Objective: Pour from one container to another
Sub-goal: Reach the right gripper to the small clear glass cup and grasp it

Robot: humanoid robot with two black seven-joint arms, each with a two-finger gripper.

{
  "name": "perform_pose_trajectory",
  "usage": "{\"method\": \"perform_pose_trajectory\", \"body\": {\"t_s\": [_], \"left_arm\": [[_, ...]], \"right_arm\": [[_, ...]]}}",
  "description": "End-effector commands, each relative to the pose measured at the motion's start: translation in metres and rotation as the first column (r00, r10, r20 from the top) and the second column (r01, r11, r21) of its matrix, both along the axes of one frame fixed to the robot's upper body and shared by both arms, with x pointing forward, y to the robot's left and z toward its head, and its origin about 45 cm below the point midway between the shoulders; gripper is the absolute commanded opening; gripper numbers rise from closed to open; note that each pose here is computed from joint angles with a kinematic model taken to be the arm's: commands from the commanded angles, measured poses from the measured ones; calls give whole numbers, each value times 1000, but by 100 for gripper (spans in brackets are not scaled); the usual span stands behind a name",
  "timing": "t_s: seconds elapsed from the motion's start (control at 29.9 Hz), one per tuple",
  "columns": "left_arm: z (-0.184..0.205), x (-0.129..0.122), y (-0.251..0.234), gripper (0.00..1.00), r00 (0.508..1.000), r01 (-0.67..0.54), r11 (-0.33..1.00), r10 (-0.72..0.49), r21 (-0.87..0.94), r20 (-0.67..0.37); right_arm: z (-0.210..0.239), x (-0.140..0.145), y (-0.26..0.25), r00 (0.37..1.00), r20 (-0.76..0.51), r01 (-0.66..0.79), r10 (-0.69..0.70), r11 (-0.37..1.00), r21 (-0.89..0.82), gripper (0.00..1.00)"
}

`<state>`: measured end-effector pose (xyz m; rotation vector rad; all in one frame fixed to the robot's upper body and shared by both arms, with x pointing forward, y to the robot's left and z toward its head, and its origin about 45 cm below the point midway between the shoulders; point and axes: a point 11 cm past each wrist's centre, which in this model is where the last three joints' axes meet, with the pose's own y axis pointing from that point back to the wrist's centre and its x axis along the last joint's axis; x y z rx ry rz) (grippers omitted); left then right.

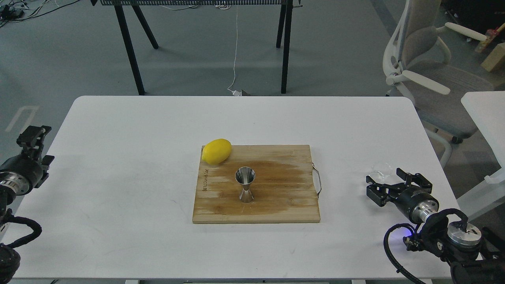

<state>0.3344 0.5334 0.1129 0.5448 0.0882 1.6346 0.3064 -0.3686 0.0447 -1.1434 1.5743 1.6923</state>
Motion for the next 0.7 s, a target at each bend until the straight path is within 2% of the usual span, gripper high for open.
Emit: {"method": "perform_pose_trajectory", "body": {"t_s": [0.0, 0.13, 0.47, 0.67], "left_arm": [[-1, 0, -1, 100, 1000, 1, 1000, -1, -1, -1], [-1, 0, -2, 100, 1000, 1, 1000, -1, -4, 0], [-8, 3, -13, 100, 1000, 15, 1000, -15, -21, -5], [-8, 3, -13, 100, 1000, 15, 1000, -15, -21, -5]], "right_arm": [[-1, 0, 1, 1000, -7, -3, 3, 1000, 0, 88], [-3, -1, 2, 1000, -14, -4, 4, 1000, 1, 83], [-4, -2, 4, 1000, -21, -18, 18, 1000, -4, 59], [-4, -2, 5, 1000, -17, -19, 19, 1000, -3, 53]]}}
